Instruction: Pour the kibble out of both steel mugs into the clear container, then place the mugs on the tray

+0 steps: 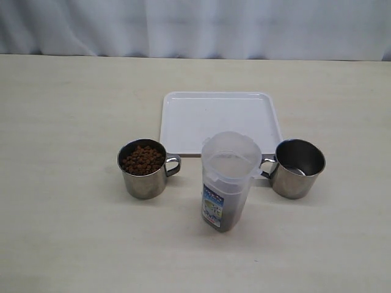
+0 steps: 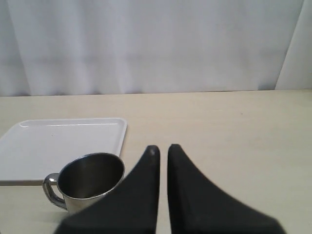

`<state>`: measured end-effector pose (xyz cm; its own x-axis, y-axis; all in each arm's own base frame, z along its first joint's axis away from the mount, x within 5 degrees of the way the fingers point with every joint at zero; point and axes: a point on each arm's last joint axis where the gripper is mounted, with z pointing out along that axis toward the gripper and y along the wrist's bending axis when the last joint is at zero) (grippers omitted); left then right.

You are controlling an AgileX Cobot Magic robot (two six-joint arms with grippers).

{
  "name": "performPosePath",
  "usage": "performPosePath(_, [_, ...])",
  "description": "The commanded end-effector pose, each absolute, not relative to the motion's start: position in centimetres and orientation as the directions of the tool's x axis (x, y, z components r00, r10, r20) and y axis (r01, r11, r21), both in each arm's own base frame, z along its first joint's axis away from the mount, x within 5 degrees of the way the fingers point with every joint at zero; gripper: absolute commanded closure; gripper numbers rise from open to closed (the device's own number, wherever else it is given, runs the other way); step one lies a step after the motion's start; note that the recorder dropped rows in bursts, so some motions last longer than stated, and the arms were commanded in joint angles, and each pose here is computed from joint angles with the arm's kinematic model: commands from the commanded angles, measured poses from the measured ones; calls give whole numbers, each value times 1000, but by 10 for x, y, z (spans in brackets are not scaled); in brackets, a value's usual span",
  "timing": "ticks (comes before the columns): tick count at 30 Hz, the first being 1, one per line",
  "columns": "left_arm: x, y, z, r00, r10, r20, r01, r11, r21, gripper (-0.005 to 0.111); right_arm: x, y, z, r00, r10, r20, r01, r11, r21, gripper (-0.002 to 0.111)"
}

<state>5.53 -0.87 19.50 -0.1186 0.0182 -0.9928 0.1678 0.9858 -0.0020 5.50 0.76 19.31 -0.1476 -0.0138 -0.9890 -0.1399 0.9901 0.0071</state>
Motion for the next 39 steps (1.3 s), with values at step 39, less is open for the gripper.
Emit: performPosePath(39, [55, -9, 195, -107, 17, -994, 176, 984, -2, 107, 54, 12, 189, -175, -16, -984, -224, 974, 25, 104])
